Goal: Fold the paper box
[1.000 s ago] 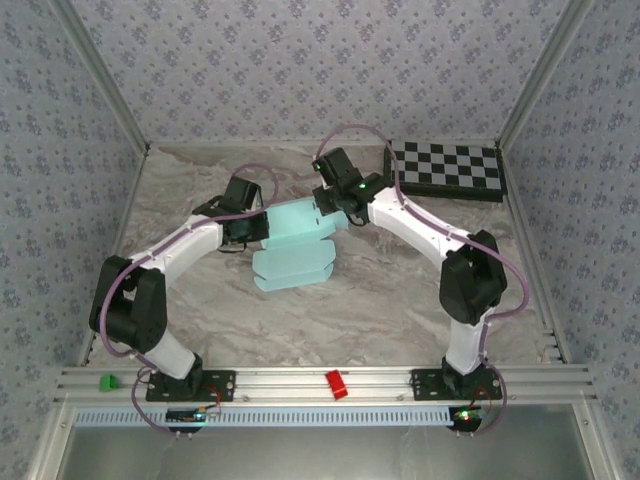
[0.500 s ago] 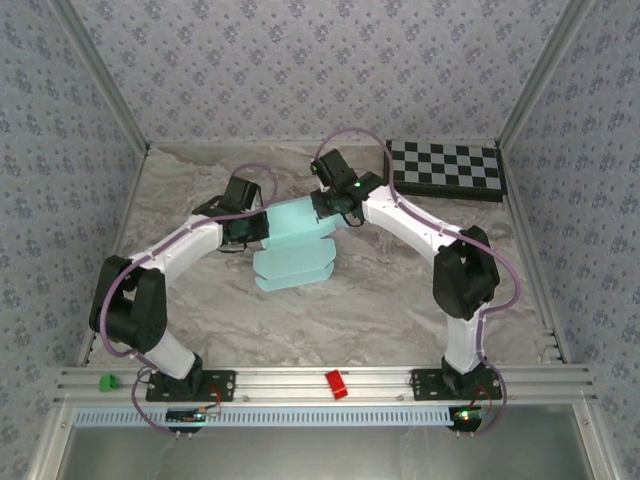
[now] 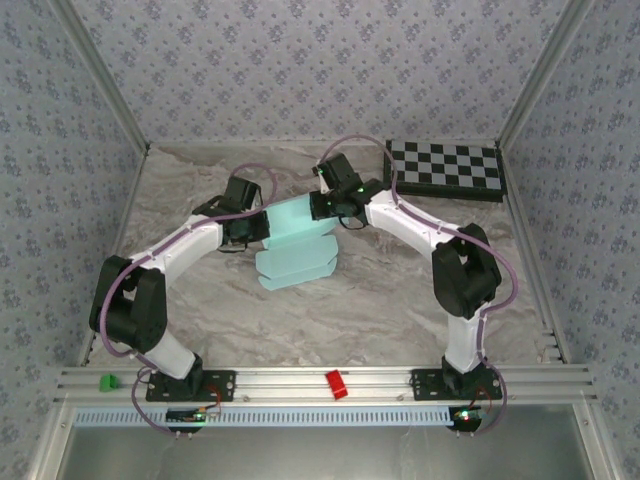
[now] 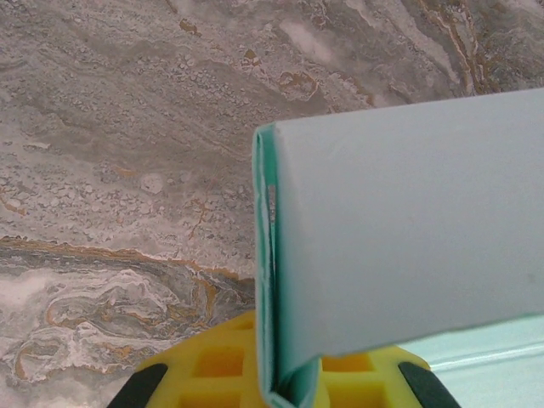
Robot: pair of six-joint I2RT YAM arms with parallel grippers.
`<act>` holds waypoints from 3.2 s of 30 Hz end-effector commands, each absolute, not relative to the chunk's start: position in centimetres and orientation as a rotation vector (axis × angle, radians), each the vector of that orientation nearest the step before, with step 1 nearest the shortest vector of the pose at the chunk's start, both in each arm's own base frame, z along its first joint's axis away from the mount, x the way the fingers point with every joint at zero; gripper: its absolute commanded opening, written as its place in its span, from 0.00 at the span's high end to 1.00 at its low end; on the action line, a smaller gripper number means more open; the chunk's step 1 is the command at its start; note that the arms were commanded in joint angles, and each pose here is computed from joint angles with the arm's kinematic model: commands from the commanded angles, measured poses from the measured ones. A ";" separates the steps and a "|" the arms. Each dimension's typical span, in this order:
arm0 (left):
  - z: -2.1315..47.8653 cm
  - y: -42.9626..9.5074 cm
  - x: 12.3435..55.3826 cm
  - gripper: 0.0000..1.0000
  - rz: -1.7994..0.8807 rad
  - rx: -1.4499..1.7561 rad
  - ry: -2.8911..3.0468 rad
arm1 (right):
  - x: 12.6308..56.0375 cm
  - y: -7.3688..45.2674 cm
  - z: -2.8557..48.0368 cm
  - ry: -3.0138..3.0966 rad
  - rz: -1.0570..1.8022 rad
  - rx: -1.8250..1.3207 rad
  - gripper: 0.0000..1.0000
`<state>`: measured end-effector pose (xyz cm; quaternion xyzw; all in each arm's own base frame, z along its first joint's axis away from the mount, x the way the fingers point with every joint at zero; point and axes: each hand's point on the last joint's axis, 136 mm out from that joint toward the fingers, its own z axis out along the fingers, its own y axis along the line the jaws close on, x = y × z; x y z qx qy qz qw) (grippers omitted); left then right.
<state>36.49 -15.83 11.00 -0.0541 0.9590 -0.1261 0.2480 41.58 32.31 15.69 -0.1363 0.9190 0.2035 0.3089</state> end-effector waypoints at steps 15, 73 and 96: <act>12.1 -17.2 37.4 1.00 -0.430 -0.158 2.575 | 41.8 32.1 17.4 2.373 0.724 -0.272 0.94; 11.9 -17.3 37.6 1.00 -0.423 -0.148 2.581 | 40.4 29.4 13.6 2.507 0.547 -0.326 0.96; 11.8 -17.5 37.9 1.00 -0.422 -0.144 2.580 | 41.2 27.7 15.2 2.457 0.365 -0.278 0.99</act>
